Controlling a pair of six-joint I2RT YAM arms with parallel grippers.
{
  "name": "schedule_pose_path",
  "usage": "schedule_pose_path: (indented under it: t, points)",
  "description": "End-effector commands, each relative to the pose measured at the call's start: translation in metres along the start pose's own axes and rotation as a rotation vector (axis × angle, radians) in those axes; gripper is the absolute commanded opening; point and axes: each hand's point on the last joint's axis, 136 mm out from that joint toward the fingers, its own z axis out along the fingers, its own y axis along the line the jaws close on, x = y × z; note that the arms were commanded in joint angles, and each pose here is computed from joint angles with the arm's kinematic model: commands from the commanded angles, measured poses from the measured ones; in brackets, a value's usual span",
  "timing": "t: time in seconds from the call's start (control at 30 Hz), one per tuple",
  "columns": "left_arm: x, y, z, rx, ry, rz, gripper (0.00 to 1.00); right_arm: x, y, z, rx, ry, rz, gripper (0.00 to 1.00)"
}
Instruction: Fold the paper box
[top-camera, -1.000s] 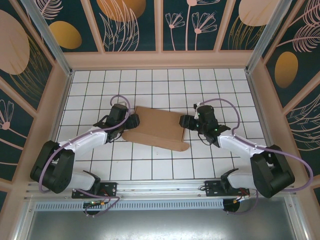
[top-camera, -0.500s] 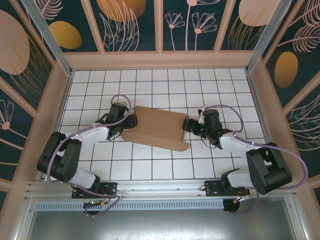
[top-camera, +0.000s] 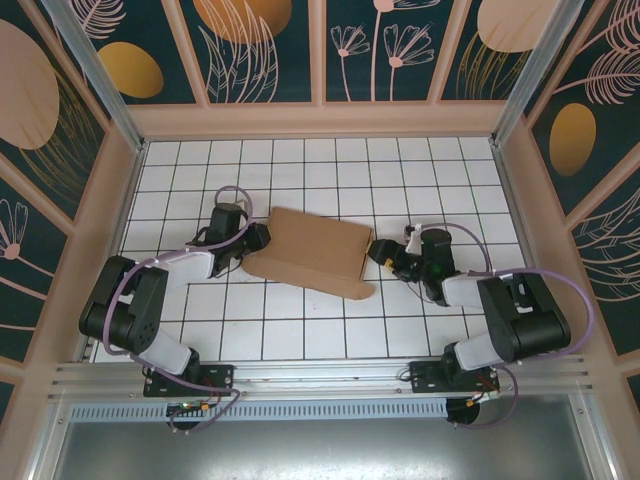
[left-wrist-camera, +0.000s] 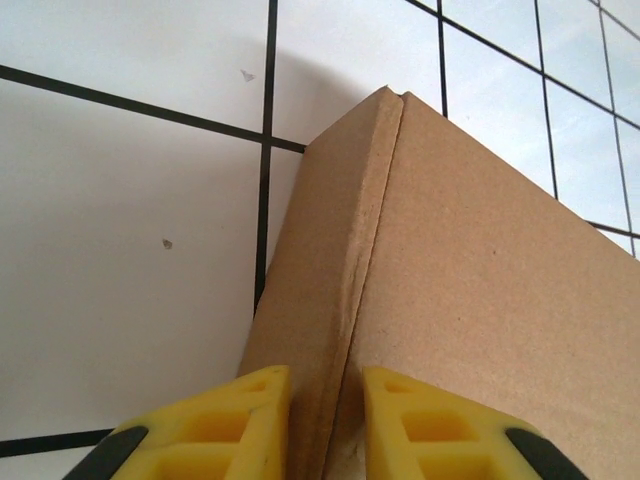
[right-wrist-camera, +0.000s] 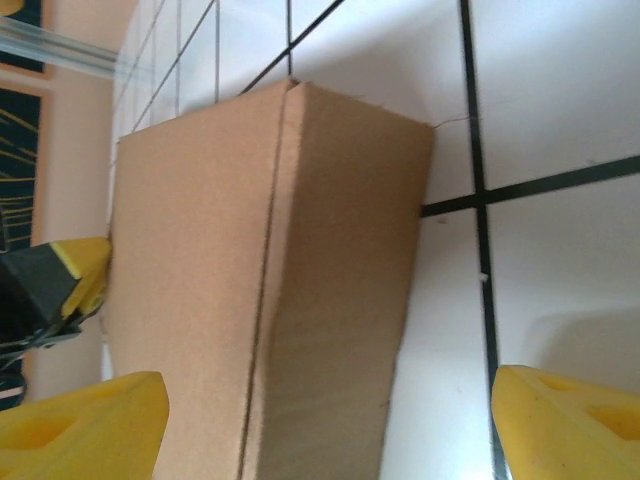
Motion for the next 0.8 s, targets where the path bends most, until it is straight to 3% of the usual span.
schedule_pose_path:
  t: [0.0, 0.27, 0.57, 0.77]
  points:
    - [0.031, 0.026, 0.007, -0.051, 0.102, -0.056, 0.23, 0.019, 0.011, 0.005, -0.108, 0.086, 0.036, 0.85]
    - [0.035, 0.035, 0.009, 0.001, 0.16, -0.136, 0.21, 0.023, 0.015, 0.011, -0.103, 0.129, 0.009, 0.85]
    - [0.039, 0.045, 0.014, 0.033, 0.211, -0.176, 0.16, 0.013, -0.011, 0.014, 0.091, 0.102, -0.011, 0.85]
    - [0.042, 0.063, 0.016, 0.024, 0.243, -0.231, 0.15, 0.007, -0.002, 0.014, 0.08, 0.107, -0.021, 0.86]
